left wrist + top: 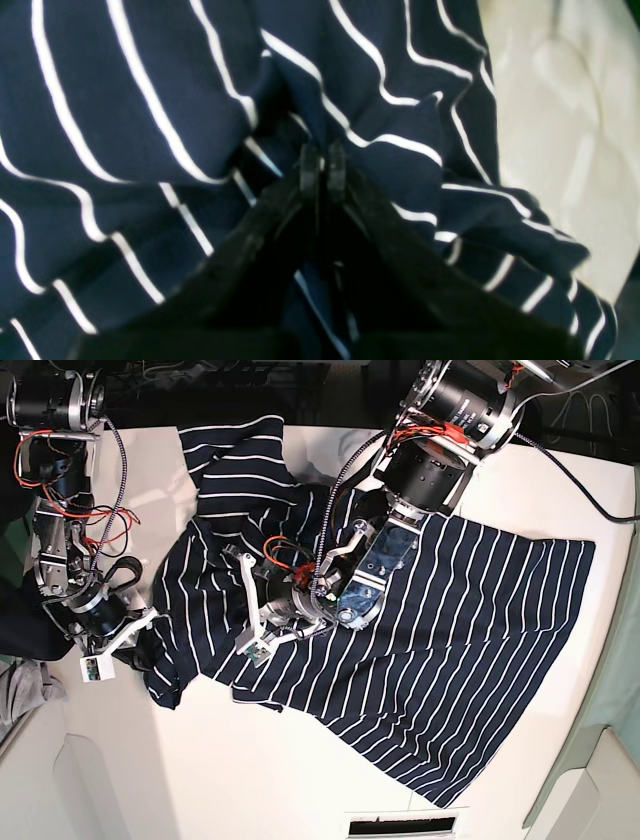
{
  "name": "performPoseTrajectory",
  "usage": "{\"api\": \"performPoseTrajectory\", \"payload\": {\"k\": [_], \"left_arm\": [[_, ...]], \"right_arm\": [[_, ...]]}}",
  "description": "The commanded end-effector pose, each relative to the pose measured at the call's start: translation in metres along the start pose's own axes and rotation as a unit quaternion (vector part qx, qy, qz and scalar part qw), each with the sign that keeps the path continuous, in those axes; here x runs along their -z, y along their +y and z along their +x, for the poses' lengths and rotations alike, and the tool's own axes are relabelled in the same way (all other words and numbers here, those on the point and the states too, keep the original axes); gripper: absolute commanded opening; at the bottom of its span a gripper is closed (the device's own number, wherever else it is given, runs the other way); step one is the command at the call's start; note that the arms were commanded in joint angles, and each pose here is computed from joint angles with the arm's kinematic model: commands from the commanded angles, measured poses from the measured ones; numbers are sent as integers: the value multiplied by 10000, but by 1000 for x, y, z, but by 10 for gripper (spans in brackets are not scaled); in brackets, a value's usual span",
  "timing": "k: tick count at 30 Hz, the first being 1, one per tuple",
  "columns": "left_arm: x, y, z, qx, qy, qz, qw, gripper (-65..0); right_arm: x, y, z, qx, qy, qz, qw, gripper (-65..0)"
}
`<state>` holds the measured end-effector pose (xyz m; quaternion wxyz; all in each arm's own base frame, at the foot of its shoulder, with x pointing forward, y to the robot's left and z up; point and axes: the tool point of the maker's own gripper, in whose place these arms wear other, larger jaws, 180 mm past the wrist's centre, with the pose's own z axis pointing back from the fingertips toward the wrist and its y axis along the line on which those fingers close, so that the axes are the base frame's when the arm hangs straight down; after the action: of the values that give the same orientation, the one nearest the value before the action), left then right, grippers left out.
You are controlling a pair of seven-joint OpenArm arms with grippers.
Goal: Layout the t-shirt on the table in an organized manner, then fold the t-shirt properly
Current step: 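Lift the shirt fabric with the left gripper and fold it over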
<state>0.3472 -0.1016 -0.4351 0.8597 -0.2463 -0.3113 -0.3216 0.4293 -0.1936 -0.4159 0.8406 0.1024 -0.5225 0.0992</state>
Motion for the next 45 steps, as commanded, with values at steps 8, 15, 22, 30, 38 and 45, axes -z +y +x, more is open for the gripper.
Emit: {"api": "performPoseTrajectory", "payload": {"k": [8, 15, 22, 30, 38, 45], "left_arm": [[-18, -29, -58, 1159, 369, -501, 9913, -650], [-27, -37, -54, 1562, 205, -394, 9867, -650], [-28, -43, -54, 1601, 222, -478, 9857, -650], [-31, -48, -45, 1690, 101, -547, 9840, -650], [-45, -73, -11, 1640, -330, -829, 9824, -650], [-51, -51, 2, 1430, -514, -575, 9867, -650]], "right_arm": [[-11, -59, 87, -578, -776, -409, 9945, -650], [-20, -88, 160, -568, -1448, -624, 9859, -633], [-20, -89, 163, -368, -1531, -637, 9855, -199], [-1, -44, 117, 560, -1241, -185, 9905, -204], [37, 53, 58, 583, -551, 428, 9959, -650], [33, 58, 6, 38, 181, 401, 9990, -650]]}}
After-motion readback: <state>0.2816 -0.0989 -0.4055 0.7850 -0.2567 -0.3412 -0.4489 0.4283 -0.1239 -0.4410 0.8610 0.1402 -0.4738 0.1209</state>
